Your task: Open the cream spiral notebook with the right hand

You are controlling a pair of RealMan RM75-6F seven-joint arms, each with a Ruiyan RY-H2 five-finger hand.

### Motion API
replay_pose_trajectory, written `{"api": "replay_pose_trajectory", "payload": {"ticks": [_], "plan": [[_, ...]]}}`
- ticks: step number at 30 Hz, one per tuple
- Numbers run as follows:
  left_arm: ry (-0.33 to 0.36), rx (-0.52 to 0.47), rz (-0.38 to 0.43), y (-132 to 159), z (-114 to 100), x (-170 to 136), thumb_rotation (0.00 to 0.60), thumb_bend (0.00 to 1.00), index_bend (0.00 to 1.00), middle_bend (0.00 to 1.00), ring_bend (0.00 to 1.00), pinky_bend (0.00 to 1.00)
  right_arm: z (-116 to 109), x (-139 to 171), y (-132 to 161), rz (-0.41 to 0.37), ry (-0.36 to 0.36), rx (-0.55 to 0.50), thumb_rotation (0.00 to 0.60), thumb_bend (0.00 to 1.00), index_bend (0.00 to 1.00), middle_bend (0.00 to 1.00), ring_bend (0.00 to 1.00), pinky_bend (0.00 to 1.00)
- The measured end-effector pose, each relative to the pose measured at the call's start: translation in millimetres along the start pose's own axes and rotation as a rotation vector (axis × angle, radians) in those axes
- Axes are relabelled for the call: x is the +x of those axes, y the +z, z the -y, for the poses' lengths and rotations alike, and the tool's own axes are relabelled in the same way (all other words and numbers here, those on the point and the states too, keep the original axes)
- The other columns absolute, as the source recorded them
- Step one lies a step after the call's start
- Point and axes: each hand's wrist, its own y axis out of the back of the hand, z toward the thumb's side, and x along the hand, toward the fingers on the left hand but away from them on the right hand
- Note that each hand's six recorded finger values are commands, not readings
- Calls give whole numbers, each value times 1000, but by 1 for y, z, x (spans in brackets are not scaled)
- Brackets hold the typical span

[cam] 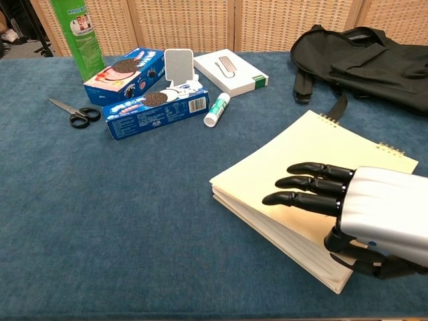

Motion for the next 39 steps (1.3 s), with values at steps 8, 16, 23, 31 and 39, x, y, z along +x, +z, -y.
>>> {"api": "replay_pose_trajectory", "payload": {"ticks": [8, 16, 23, 31, 39], "plan": [[2, -4, -4, -1, -1, 0, 600, 0, 0, 0, 0, 0, -15, -11, -19, 68, -64, -49, 600, 956, 682, 134, 0, 0], [8, -16, -4, -3, -4, -2, 600, 0, 0, 0, 0, 0, -45, -11, -81, 297, -173, -224, 600, 956, 685, 139, 0, 0], [9, -16, -2, -3, -5, -3, 600, 0, 0, 0, 0, 0, -62, 9, -147, 535, -259, -389, 600, 956, 689, 145, 0, 0], [7, -17, -1, -3, -5, -4, 600, 0, 0, 0, 0, 0, -66, 51, -228, 820, -372, -548, 600, 965, 690, 151, 0, 0], [1, -10, -4, -2, -3, -2, 600, 0, 0, 0, 0, 0, -45, 107, -294, 1107, -401, -647, 600, 974, 692, 152, 0, 2]]}}
